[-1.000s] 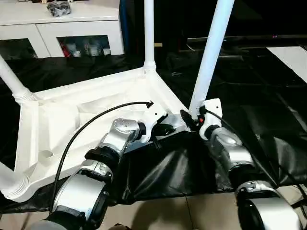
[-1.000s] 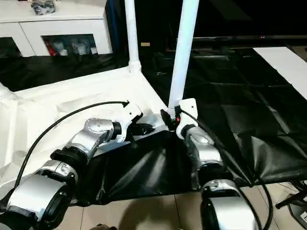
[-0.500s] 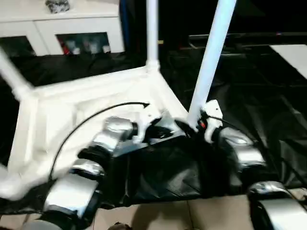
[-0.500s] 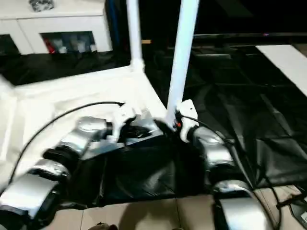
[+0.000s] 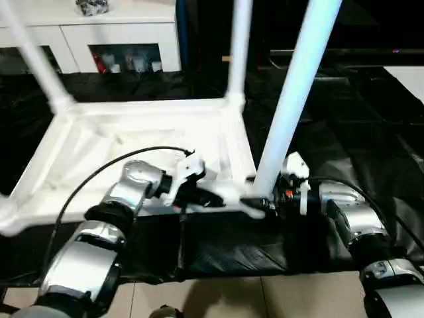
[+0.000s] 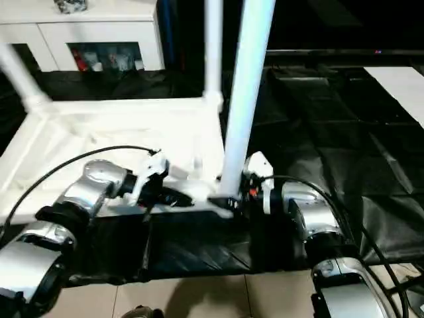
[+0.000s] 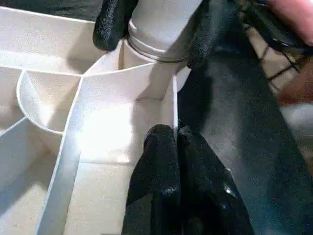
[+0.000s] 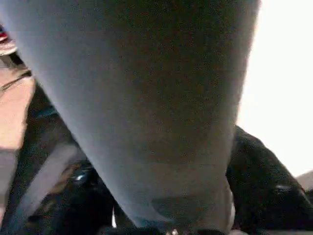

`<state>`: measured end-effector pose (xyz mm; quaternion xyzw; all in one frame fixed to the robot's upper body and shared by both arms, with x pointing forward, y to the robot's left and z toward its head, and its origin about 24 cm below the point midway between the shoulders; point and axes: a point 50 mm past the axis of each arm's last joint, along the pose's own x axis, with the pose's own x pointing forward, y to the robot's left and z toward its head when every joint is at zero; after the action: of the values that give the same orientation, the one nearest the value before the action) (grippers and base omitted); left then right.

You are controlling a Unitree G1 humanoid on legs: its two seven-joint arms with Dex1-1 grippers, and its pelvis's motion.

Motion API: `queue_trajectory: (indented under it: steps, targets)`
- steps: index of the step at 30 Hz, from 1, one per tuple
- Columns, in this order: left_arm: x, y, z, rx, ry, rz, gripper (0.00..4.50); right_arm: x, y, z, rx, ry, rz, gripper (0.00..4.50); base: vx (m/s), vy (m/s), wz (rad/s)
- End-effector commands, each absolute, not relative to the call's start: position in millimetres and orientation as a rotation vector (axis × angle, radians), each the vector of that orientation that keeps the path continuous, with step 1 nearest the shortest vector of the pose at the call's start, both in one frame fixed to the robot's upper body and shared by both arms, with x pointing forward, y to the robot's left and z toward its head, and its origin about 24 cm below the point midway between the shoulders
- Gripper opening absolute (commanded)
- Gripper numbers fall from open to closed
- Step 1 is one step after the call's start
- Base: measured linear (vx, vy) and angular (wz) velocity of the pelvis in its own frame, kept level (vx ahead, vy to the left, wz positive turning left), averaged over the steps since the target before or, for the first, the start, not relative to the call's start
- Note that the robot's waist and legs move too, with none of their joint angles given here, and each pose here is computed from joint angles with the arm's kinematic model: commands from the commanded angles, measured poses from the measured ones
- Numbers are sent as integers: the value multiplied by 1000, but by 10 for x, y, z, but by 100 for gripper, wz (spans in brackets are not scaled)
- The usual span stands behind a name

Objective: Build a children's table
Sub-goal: Rotate leg to tighten

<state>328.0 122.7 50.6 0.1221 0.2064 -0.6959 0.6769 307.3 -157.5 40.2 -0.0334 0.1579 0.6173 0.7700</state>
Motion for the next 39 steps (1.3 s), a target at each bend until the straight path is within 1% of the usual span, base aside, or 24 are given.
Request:
queue_trajectory:
  steps: [1,5,9,12,15,16,17,19,20,21,23,25,26,27,28,30,31,32,34,36,38,39]
  targets:
    - [3287,1150,609,308,411,-1629,0,2991,-1501,346,-86,391,1431,275,0,0,0]
    - [3278,1157,608,311,420,-1645,0,2969,-1491,345,-89,399,1453,259,0,0,0]
    - [3282,1153,608,312,418,-1639,0,2959,-1463,343,-74,394,1452,256,0,0,0]
    - [3303,1114,601,312,401,-1598,0,2987,-1438,332,-51,362,1379,256,0,0,0]
    - [3342,1046,586,326,392,-1529,0,3080,-1417,301,-43,330,1210,256,0,0,0]
    - [3365,997,575,334,389,-1487,0,3139,-1407,271,-53,321,1099,255,0,0,0]
    - [3380,963,567,339,387,-1459,0,3176,-1402,251,-60,316,1027,254,0,0,0]
    - [3396,855,562,313,375,-1420,0,3248,-1383,204,-30,326,873,254,0,0,0]
    - [3397,824,560,308,373,-1413,0,3267,-1376,193,-21,330,833,254,0,0,0]
    - [3400,697,546,297,368,-1383,0,3319,-1317,167,22,332,723,254,0,0,0]
    - [3409,558,536,277,363,-1334,0,3362,-1235,139,38,336,628,254,0,0,0]
    - [3409,467,530,257,358,-1307,0,3388,-1176,119,38,346,570,254,0,0,0]
    - [3408,381,524,245,352,-1277,0,3414,-1102,114,53,354,529,254,0,0,0]
    - [3408,381,524,245,352,-1277,0,3414,-1102,114,53,354,529,254,0,0,0]
    - [3391,310,513,251,346,-1274,0,3426,-1023,124,46,350,525,254,0,0,0]
    - [3382,293,508,255,344,-1280,0,3426,-997,131,38,344,534,254,0,0,0]
    - [3372,278,502,256,341,-1285,0,3429,-970,143,36,327,534,289,0,0,0]
    - [3365,283,497,259,338,-1290,0,3431,-969,149,43,318,530,289,0,0,0]
    - [3361,307,487,266,340,-1291,0,3434,-986,157,45,307,523,327,0,0,0]
    - [3358,315,482,274,339,-1294,0,3436,-998,159,37,301,520,335,0,0,0]
    - [3349,364,478,285,337,-1317,0,3425,-1037,167,16,287,562,341,0,0,0]
    - [3346,422,482,295,331,-1337,0,3403,-1083,181,4,273,624,362,0,0,0]
